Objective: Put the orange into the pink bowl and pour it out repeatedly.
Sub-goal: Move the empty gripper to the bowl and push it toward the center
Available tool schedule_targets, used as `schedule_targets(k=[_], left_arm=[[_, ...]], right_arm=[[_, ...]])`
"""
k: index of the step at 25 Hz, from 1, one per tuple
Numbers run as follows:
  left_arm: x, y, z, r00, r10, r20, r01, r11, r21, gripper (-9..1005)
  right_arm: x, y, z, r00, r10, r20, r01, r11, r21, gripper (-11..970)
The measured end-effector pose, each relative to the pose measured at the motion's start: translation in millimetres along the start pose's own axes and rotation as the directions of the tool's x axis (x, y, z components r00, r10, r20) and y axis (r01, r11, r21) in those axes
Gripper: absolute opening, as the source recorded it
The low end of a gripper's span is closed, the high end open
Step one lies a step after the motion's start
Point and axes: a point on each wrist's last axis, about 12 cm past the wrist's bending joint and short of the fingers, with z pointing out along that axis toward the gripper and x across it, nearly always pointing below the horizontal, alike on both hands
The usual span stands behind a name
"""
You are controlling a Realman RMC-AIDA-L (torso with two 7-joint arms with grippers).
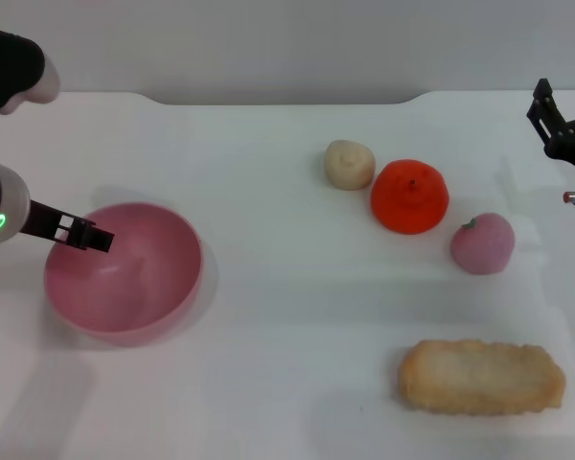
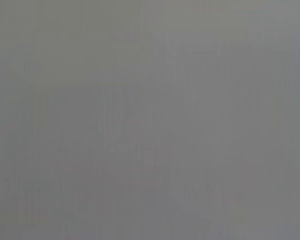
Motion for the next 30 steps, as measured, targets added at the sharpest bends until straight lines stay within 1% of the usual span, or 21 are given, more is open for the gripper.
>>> schedule_targets(k=[7, 12, 17, 19, 30], left_arm=[[7.8, -1.9, 11.9, 0.999, -0.008, -0.052, 0.008, 1.0, 0.012, 828], [10.1, -2.1, 17.7, 0.998, -0.015, -0.062, 0.016, 1.0, 0.016, 827], [9.9, -3.4, 19.6, 0.998, -0.023, -0.056, 0.024, 0.999, 0.026, 827], [9.4, -6.1, 23.7, 0.998, -0.031, -0.047, 0.034, 0.998, 0.049, 827], [8.1, -7.1, 32.3, 0.997, -0.036, -0.067, 0.039, 0.998, 0.052, 826]], right_arm=[[0.5, 0.9, -0.8, 1.0, 0.002, -0.001, -0.002, 1.0, 0.0, 794], [0.6, 1.4, -0.8, 1.0, 0.002, -0.002, -0.002, 1.0, -0.003, 794], [0.2, 3.4, -0.1, 1.0, 0.0, -0.001, 0.0, 1.0, -0.012, 795], [-0.1, 3.9, 0.1, 1.0, 0.0, 0.0, 0.0, 1.0, -0.015, 795], [-0.7, 4.2, 0.5, 1.0, 0.001, 0.003, -0.001, 1.0, -0.016, 795]])
